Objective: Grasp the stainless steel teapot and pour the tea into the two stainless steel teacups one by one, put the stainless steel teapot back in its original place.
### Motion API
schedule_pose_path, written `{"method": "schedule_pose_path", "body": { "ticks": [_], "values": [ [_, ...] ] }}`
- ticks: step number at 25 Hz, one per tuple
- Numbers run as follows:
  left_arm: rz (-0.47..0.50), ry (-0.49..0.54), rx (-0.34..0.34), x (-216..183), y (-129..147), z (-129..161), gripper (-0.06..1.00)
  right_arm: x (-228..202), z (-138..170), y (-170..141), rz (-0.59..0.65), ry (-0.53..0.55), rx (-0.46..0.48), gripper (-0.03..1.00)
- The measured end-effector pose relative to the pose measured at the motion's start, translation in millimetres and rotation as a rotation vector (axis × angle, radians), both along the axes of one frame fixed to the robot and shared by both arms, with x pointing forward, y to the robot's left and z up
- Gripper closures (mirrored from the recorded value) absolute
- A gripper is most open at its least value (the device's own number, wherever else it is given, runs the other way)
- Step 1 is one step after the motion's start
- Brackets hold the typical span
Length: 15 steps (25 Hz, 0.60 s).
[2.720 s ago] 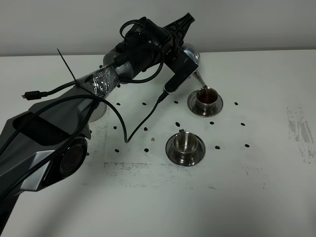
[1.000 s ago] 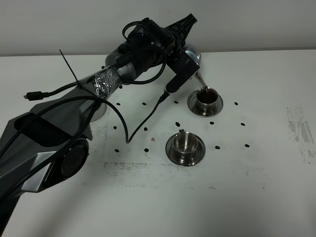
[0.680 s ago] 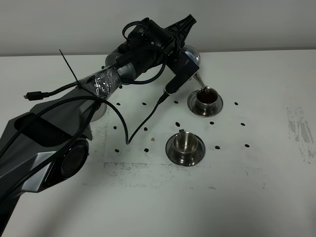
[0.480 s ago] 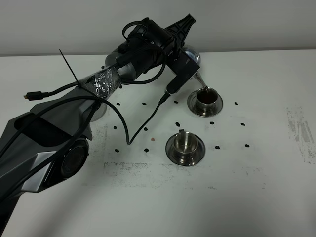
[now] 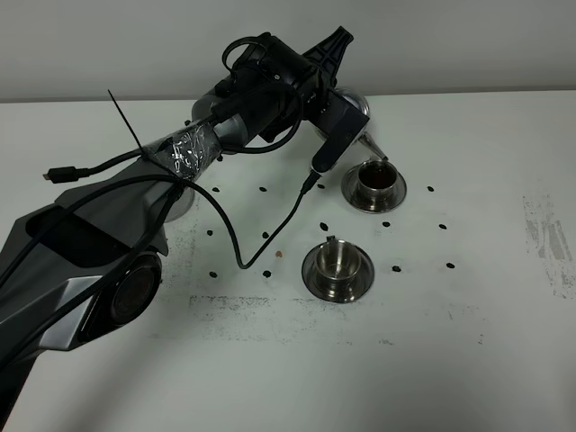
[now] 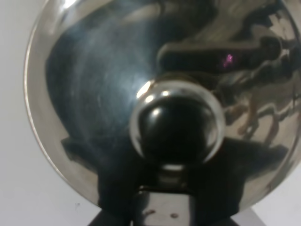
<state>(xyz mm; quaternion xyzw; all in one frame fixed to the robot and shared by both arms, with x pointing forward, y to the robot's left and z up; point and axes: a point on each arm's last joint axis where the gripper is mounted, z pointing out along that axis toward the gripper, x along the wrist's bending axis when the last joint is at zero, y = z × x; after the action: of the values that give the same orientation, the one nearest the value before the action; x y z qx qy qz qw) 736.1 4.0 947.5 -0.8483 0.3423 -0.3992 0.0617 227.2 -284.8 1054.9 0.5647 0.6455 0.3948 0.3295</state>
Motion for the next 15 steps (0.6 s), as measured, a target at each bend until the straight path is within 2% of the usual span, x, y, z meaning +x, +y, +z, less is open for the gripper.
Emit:
{"method": "schedule_pose_path", "body": {
  "ticks": [3,6,9,15],
  "values": [
    [0.065,0.035,-0.071,0,1,-1,0.77,0,0,0,0.0,0.0,0.0,0.58],
    [0.184,0.08,-0.17,0,8,5,0.77,0,0,0,0.0,0.0,0.0,0.58],
    [0.325,0.108,-0.297,-2,14,22,0.77,0,0,0,0.0,0.0,0.0,0.58],
    [0.658,0.178,-0.608,-17,27,77,0.77,0,0,0,0.0,0.0,0.0,0.58]
  ]
}}
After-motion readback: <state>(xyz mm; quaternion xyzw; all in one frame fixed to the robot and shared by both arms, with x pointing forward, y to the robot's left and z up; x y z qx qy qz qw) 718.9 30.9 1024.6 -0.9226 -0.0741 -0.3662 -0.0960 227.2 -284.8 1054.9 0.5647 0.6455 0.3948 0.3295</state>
